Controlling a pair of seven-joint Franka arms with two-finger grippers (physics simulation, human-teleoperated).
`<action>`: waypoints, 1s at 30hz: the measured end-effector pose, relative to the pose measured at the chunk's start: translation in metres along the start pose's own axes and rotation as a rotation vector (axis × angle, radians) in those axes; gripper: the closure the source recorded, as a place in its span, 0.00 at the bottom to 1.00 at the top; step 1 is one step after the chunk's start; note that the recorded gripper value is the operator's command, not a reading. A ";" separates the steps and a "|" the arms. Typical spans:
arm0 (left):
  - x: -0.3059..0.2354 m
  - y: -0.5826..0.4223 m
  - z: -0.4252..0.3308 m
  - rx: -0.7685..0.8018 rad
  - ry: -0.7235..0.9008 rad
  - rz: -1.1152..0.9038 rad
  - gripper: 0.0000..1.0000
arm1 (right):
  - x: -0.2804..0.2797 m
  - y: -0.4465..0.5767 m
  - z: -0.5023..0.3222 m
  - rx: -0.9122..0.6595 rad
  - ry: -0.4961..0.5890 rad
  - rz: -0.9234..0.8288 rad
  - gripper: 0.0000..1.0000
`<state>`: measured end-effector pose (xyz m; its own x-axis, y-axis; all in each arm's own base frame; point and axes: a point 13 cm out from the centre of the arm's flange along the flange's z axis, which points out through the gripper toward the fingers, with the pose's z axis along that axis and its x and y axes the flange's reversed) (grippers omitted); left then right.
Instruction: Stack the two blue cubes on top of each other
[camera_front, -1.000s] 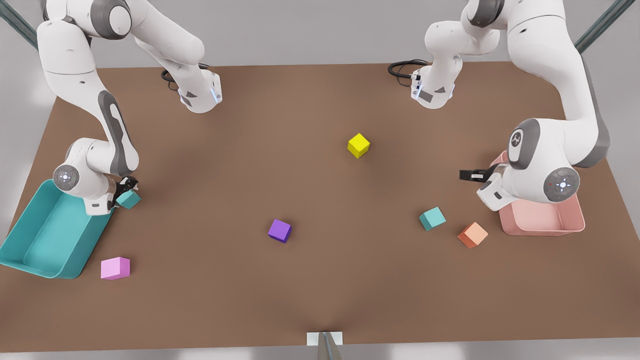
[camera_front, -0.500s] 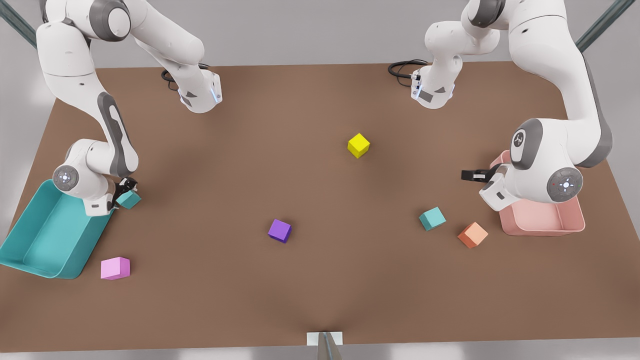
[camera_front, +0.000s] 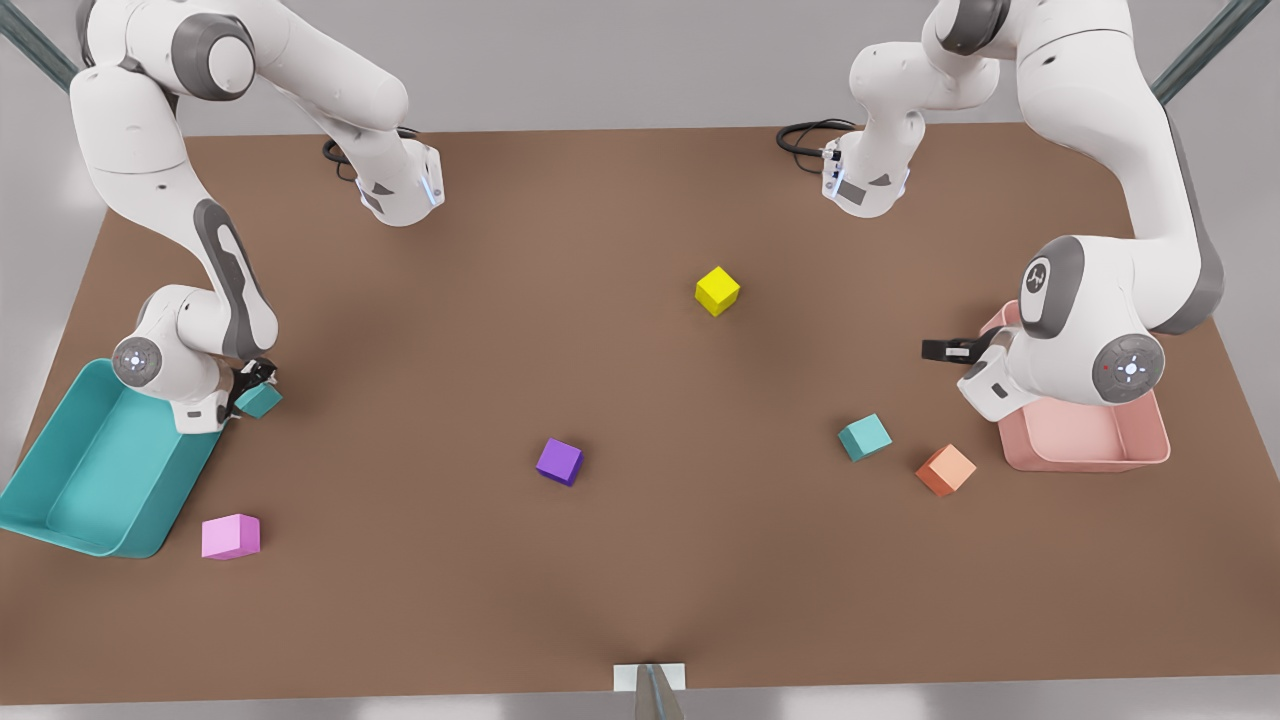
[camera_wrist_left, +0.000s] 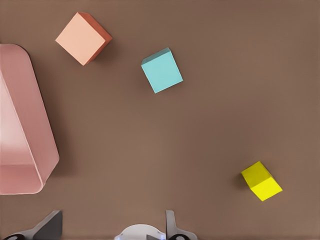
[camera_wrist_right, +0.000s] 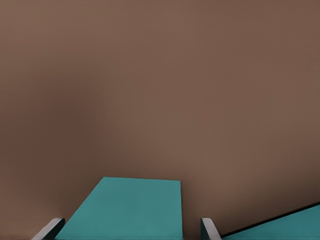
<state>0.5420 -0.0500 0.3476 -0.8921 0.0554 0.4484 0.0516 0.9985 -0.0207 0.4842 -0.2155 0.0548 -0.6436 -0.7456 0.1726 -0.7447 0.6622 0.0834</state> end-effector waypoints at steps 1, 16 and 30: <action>0.000 0.000 0.000 0.000 0.000 0.000 0.00 | 0.000 0.000 0.000 0.001 0.000 0.000 0.00; 0.000 -0.007 -0.003 -0.004 -0.006 0.009 0.00 | -0.116 0.029 -0.080 0.041 -0.053 -0.130 0.33; -0.059 -0.045 0.059 -0.023 -0.010 0.000 0.00 | -0.550 0.483 -0.179 0.019 -0.174 -0.436 0.30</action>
<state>0.5664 -0.0974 0.2695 -0.8965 0.0554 0.4395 0.0615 0.9981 -0.0002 0.5104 0.5281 0.1762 -0.2890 -0.9564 -0.0414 -0.9542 0.2843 0.0933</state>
